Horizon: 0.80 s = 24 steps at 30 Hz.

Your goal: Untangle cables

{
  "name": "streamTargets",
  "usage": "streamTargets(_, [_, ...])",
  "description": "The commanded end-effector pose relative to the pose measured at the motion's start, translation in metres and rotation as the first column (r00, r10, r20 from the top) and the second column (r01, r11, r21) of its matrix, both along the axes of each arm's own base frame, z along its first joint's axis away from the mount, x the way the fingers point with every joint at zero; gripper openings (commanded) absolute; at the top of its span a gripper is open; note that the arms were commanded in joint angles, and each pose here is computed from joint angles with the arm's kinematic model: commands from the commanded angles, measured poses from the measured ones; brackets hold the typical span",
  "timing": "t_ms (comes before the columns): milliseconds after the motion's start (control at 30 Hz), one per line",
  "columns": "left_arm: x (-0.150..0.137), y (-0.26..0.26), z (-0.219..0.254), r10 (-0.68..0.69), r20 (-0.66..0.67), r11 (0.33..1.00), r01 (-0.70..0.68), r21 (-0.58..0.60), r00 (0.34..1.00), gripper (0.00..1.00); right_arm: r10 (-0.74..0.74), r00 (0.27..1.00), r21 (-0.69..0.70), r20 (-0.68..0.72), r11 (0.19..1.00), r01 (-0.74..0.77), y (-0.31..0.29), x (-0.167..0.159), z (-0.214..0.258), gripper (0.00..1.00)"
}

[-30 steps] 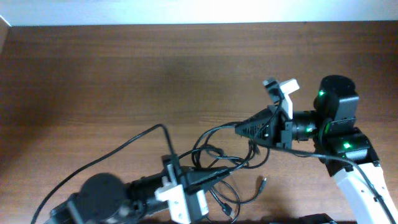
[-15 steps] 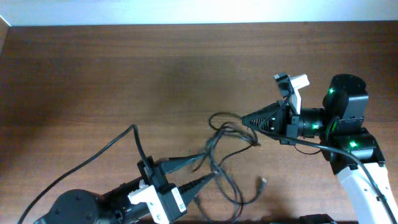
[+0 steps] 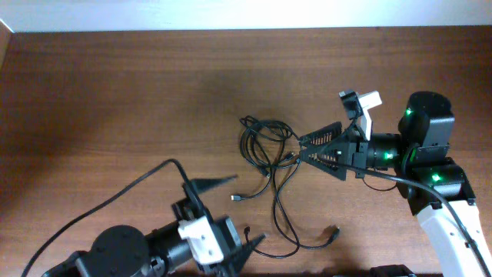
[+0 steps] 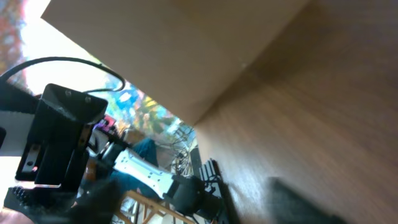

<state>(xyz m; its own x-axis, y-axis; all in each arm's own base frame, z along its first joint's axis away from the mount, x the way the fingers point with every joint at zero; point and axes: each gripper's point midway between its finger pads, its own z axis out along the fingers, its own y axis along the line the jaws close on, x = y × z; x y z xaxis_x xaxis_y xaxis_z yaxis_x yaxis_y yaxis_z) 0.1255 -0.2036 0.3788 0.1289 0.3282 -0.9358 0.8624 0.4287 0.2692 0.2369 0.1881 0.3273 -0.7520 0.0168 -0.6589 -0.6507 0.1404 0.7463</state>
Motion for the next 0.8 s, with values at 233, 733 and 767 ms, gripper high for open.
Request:
streamTargets(233, [0.094,0.046,-0.077,0.665,-0.293,0.745,-0.64,0.189,0.687,0.99,-0.561,0.818,-0.466,-0.126,0.761,0.451,-0.059,0.047,-0.094,0.99])
streamTargets(733, [0.183,0.092,-0.171,0.666,-0.529,0.743,-0.532,0.406,0.527,0.99,-0.64,0.748,-0.444,0.177,0.626,0.641,-0.091,0.002,-0.048,0.99])
streamTargets(767, [0.185,0.091,-0.177,0.668,-0.534,0.742,-0.525,0.418,0.518,0.99,-0.64,0.75,-0.451,0.169,0.626,0.636,-0.091,0.001,-0.05,0.99])
